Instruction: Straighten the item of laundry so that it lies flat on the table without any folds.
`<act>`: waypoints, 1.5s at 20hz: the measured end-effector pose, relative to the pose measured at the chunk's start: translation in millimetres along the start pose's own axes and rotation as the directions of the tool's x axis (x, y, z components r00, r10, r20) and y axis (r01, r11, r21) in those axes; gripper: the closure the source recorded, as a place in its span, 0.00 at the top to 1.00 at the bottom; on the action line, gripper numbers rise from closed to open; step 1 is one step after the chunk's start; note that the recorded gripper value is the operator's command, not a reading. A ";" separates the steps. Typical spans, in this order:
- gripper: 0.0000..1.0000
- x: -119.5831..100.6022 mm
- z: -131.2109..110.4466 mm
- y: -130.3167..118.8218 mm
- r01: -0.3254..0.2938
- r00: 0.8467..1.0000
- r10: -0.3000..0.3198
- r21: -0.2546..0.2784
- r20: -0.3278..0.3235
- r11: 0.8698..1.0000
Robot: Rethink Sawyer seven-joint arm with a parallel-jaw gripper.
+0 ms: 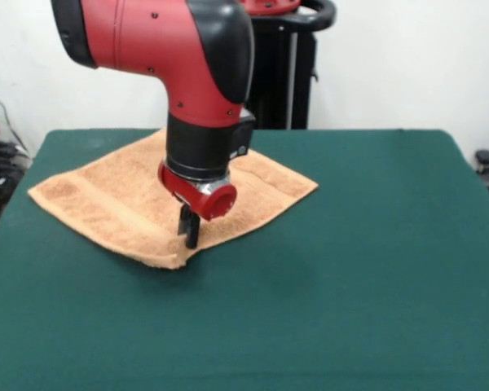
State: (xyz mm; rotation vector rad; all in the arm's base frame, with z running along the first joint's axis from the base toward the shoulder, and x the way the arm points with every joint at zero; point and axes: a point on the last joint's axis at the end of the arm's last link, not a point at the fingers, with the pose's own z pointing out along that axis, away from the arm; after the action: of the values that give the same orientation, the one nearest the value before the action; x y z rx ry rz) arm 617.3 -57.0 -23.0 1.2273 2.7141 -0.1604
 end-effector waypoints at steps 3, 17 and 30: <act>0.00 -8.5 -5.6 19.1 -0.007 1.000 0.008 -0.028 0.020 1.000; 1.00 -22.9 -18.4 55.2 -0.018 0.999 0.022 -0.093 0.046 0.995; 1.00 -53.8 -95.1 65.5 -0.015 0.990 0.035 -0.150 0.133 0.989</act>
State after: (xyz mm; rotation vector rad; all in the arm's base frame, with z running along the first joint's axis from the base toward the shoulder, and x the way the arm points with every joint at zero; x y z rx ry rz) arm 692.1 -38.0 78.3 1.1638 2.5429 -0.0354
